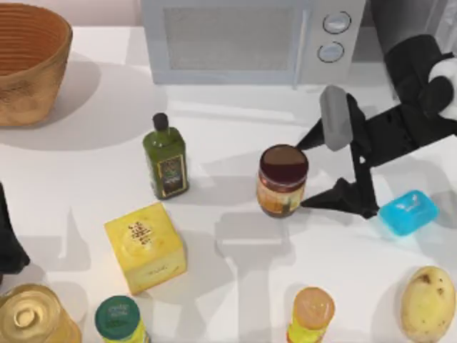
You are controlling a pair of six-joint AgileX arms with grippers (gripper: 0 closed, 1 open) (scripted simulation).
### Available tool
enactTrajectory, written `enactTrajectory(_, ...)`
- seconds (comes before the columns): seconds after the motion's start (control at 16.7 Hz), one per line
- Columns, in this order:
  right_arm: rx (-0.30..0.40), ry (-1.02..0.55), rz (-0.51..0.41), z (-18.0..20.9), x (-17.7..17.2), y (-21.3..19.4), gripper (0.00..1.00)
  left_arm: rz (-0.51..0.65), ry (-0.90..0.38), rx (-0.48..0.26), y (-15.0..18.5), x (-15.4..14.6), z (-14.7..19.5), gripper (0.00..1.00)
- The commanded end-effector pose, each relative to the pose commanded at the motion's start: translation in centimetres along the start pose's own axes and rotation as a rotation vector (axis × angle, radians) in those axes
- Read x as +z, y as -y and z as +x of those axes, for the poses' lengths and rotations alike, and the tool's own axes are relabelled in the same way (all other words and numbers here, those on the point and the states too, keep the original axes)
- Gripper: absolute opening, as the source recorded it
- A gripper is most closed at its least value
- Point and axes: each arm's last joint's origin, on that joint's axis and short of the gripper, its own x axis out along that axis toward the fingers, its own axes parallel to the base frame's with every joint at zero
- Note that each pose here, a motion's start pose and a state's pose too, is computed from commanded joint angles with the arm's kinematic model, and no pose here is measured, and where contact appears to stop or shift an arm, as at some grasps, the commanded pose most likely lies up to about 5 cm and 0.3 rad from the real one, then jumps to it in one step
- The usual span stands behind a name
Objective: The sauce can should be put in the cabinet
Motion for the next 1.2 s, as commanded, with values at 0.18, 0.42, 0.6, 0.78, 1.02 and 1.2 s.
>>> enactTrajectory(0.18, 0.003, 0.001, -0.001, 0.1, 0.0, 0.1, 1.0, 0.0, 0.0, 0.0, 0.0, 0.0, 0.0, 1.0)
enactTrajectory(0.42, 0.0, 0.001, 0.001, 0.4, -0.1, 0.1, 1.0, 0.0, 0.0, 0.0, 0.0, 0.0, 0.0, 1.0)
enactTrajectory(0.6, 0.003, 0.001, -0.002, 2.5, -0.1, 0.2, 1.0, 0.0, 0.0, 0.0, 0.0, 0.0, 0.0, 1.0)
enactTrajectory(0.78, 0.003, 0.001, -0.001, 4.9, 0.0, 0.1, 1.0, 0.0, 0.0, 0.0, 0.0, 0.0, 0.0, 1.0)
enactTrajectory(1.02, 0.003, 0.001, -0.001, 6.1, 0.0, 0.0, 1.0, 0.0, 0.0, 0.0, 0.0, 0.0, 0.0, 1.0)
enactTrajectory(1.2, 0.003, 0.001, -0.001, 6.1, 0.0, 0.0, 0.92, 0.0, 0.0, 0.0, 0.0, 0.0, 0.0, 1.0)
